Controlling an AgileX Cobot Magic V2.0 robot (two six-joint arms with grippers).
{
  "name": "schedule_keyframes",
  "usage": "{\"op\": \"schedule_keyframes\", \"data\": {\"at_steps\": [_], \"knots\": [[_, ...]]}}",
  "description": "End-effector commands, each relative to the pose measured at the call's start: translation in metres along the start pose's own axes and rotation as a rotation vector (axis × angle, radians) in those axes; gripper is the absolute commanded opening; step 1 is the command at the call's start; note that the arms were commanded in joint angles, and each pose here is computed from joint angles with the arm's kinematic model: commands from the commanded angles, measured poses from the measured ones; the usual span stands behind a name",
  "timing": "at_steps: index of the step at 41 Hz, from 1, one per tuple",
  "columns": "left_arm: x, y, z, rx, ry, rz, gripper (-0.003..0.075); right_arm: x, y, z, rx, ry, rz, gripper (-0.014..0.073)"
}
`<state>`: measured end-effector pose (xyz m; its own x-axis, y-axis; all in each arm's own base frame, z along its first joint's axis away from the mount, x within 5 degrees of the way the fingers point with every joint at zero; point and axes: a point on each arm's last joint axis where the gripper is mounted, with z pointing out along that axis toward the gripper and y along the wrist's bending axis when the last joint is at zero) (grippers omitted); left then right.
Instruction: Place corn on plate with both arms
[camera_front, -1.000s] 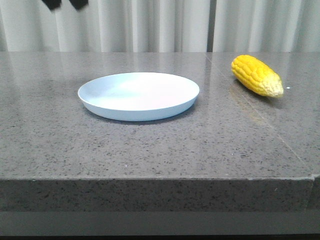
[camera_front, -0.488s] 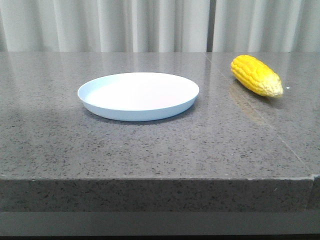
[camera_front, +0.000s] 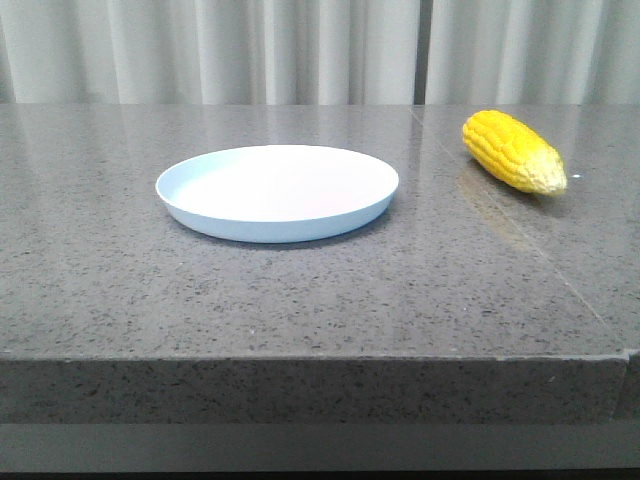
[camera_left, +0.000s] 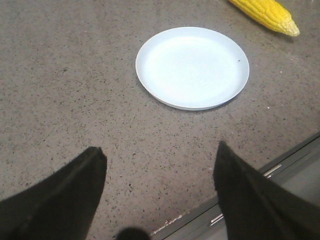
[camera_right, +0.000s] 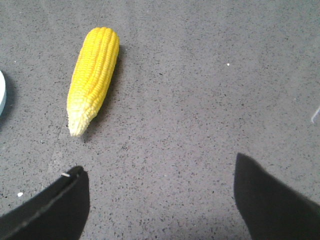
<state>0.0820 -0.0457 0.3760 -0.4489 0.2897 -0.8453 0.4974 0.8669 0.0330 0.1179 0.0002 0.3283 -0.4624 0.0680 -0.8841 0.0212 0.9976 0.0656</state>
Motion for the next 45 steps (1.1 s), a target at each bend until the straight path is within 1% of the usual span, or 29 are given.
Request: {"op": "schedule_keyframes", "data": {"at_steps": [1, 6, 10, 13, 19, 26, 32, 37, 45], "knots": [[-0.004, -0.001, -0.011, 0.017, -0.127, -0.015, 0.0459, -0.016, 0.001, -0.004, -0.006, -0.101, -0.005, 0.0613], [0.000, -0.001, -0.013, 0.016, -0.128, -0.016, 0.0459, -0.017, 0.001, -0.004, -0.008, -0.109, -0.002, 0.0613], [0.000, -0.001, -0.013, 0.016, -0.128, -0.016, 0.0459, -0.015, 0.001, -0.004, -0.008, -0.092, -0.007, 0.0613], [0.000, -0.001, -0.013, 0.016, -0.128, -0.016, 0.0459, -0.015, 0.001, -0.004, -0.008, -0.081, -0.032, 0.0613], [0.000, -0.001, -0.013, 0.016, -0.128, -0.016, 0.0459, -0.024, 0.007, -0.006, -0.041, -0.011, -0.050, 0.0613], [0.000, -0.001, -0.013, 0.016, -0.128, -0.016, 0.0459, -0.048, 0.020, 0.003, -0.109, 0.115, -0.091, 0.0613], [0.000, -0.001, -0.013, 0.016, -0.128, -0.016, 0.0459, -0.067, 0.036, 0.023, -0.167, 0.233, -0.137, 0.0613], [0.000, -0.001, -0.013, 0.016, -0.128, -0.016, 0.0459, -0.084, 0.051, 0.046, -0.203, 0.285, -0.165, 0.0613], [0.000, -0.001, -0.013, 0.016, -0.128, -0.016, 0.0459, -0.104, 0.067, 0.097, -0.199, 0.416, -0.174, 0.0613]]}}
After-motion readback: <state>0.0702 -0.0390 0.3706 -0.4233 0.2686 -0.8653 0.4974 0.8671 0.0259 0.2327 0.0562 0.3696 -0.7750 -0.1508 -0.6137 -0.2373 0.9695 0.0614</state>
